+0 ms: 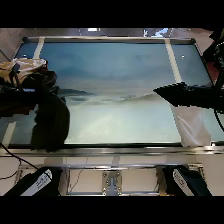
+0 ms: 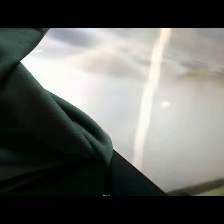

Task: Fold the shirts.

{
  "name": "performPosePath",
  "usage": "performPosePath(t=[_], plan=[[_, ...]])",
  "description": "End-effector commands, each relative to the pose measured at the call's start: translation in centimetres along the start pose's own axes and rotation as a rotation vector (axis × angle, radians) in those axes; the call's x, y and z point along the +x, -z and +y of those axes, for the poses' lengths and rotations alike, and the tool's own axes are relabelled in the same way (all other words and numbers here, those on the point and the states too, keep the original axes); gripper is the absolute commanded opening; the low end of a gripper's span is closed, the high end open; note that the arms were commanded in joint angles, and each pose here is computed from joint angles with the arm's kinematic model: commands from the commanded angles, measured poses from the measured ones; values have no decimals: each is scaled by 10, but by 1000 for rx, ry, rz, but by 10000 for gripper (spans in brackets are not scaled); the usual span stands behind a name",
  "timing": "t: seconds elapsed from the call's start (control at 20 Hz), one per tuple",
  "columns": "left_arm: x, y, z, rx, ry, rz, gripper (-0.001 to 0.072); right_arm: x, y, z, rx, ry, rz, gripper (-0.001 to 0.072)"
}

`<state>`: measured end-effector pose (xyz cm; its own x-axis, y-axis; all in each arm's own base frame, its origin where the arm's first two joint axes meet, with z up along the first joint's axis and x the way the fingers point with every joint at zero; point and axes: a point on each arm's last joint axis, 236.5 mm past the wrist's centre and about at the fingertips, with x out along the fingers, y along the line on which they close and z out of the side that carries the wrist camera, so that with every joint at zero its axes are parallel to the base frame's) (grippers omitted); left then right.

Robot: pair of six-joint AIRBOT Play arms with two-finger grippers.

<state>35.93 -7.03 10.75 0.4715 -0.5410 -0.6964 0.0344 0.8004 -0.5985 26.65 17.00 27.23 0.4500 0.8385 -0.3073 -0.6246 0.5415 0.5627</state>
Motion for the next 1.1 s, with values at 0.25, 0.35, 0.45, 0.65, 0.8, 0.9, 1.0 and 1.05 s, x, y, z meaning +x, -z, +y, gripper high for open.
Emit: performPosePath(t=[0.25,0.35,0.45,0.65,0.8,0.9,1.0,1.05], plan=[[64,82,-201,392,355,62,380,-34,-36,86,-249,-80,-32,462],[70,54,-187,452,262,-57,718,-40,-41,85,-304,-14,-30,462],[62,21,-148,470,126,-133,718,-48,-42,61,-344,137,0,444],[50,16,-12,285,-265,10,717,-82,-28,-43,-217,573,115,444],[73,62,29,195,-313,212,707,-60,-1,-80,-59,540,196,444],[104,88,26,132,-244,283,706,-29,27,-94,68,423,244,444],[132,93,1,105,-127,286,706,-6,55,-115,192,365,266,444],[145,92,-16,93,-63,268,707,0,69,-126,240,363,281,444]])
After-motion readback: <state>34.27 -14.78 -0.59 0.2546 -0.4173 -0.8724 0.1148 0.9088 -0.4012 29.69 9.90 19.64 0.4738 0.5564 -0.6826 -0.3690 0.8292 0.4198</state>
